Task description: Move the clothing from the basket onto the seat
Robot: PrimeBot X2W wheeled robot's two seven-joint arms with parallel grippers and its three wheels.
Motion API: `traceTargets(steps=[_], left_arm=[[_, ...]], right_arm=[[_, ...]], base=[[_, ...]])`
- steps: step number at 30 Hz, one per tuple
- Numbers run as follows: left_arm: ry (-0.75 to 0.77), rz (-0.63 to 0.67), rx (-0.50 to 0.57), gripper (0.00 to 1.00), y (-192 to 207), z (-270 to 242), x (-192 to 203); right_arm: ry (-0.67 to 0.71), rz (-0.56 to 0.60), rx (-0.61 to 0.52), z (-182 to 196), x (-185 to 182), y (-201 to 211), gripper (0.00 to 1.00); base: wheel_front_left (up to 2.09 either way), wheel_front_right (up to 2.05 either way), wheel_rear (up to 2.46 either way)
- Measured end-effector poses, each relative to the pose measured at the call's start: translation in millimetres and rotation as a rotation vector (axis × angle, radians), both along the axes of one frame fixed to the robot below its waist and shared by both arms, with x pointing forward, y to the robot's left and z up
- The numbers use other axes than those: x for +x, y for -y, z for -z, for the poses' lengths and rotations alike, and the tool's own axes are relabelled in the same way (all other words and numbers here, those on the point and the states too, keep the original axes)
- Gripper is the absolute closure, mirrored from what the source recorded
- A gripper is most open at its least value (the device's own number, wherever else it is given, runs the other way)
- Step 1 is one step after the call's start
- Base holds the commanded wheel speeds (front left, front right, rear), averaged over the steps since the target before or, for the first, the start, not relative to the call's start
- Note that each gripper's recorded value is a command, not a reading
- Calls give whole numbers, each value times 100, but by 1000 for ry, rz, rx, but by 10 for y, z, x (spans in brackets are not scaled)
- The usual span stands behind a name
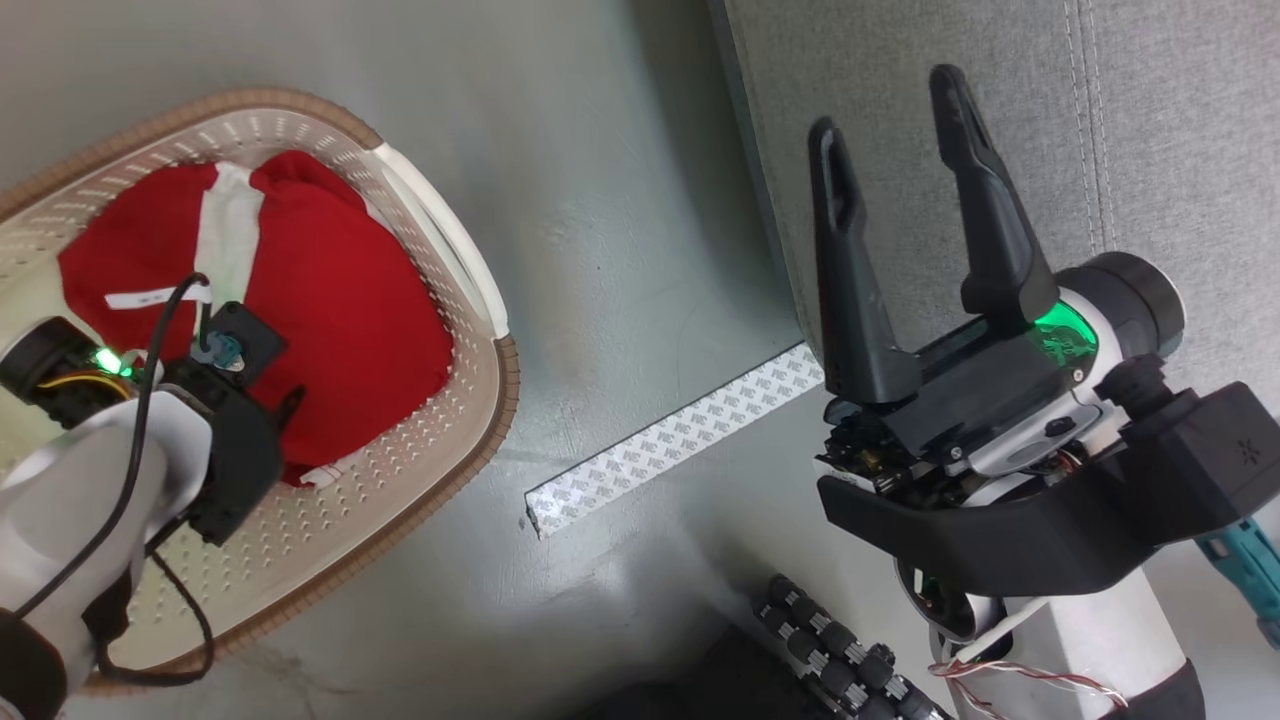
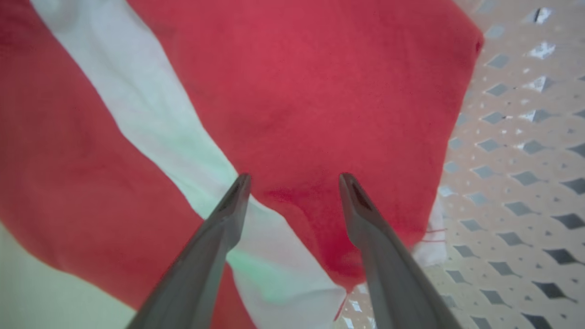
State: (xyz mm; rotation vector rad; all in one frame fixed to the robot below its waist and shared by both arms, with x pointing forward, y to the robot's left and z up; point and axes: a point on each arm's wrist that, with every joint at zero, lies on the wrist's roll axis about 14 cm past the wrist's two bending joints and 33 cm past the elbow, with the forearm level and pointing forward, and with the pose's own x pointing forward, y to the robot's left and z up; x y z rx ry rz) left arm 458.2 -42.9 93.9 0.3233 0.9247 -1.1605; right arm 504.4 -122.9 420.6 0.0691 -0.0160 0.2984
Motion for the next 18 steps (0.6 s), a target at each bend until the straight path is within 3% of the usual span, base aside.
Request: traceTargets(steps=[18], left_arm=[[82,-6,102,0,-189,312,145]], right_arm=[[-64,13,13,317,-1,13,0]], base=[[0,0,0]])
